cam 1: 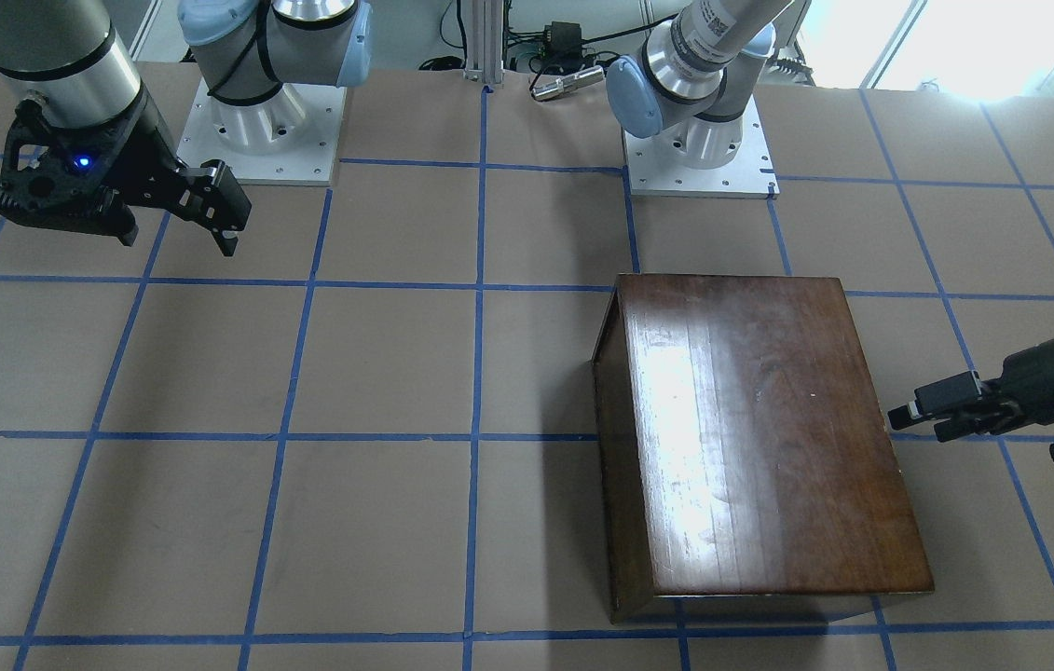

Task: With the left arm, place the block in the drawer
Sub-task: 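Lower the left gripper and close it on the white drawer handle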

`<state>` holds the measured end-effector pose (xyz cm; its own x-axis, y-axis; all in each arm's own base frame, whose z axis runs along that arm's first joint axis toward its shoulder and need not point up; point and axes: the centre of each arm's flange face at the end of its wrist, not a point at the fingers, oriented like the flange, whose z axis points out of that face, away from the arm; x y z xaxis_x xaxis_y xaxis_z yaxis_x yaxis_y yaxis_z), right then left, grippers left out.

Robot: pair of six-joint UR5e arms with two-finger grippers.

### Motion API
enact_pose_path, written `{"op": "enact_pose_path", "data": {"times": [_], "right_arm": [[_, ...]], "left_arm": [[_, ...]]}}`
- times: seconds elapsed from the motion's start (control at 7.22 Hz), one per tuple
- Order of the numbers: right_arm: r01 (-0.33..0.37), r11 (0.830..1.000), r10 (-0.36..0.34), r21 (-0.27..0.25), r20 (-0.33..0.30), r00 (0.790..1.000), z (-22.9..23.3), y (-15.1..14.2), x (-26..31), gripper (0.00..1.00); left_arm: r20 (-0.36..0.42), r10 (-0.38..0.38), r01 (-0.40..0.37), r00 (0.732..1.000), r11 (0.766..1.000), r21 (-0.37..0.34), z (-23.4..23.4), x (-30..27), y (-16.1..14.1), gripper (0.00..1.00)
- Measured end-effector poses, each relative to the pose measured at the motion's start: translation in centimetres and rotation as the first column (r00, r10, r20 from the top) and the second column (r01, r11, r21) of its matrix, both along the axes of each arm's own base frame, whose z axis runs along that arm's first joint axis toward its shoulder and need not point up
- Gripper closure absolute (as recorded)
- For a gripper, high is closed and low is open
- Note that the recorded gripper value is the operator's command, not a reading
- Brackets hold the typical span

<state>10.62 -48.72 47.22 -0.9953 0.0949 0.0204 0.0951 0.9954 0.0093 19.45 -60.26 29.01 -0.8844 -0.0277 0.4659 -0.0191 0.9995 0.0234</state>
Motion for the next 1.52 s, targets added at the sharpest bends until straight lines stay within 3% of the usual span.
{"op": "enact_pose_path", "data": {"times": [1.52], "right_arm": [[0.0,1.0,0.0,0.0,0.0,1.0,0.0,0.0,0.0,0.0]], "left_arm": [[-0.021,0.008,-0.007,1.0,0.999,0.047,-2.5,-1.1,-0.8,0.09]]}}
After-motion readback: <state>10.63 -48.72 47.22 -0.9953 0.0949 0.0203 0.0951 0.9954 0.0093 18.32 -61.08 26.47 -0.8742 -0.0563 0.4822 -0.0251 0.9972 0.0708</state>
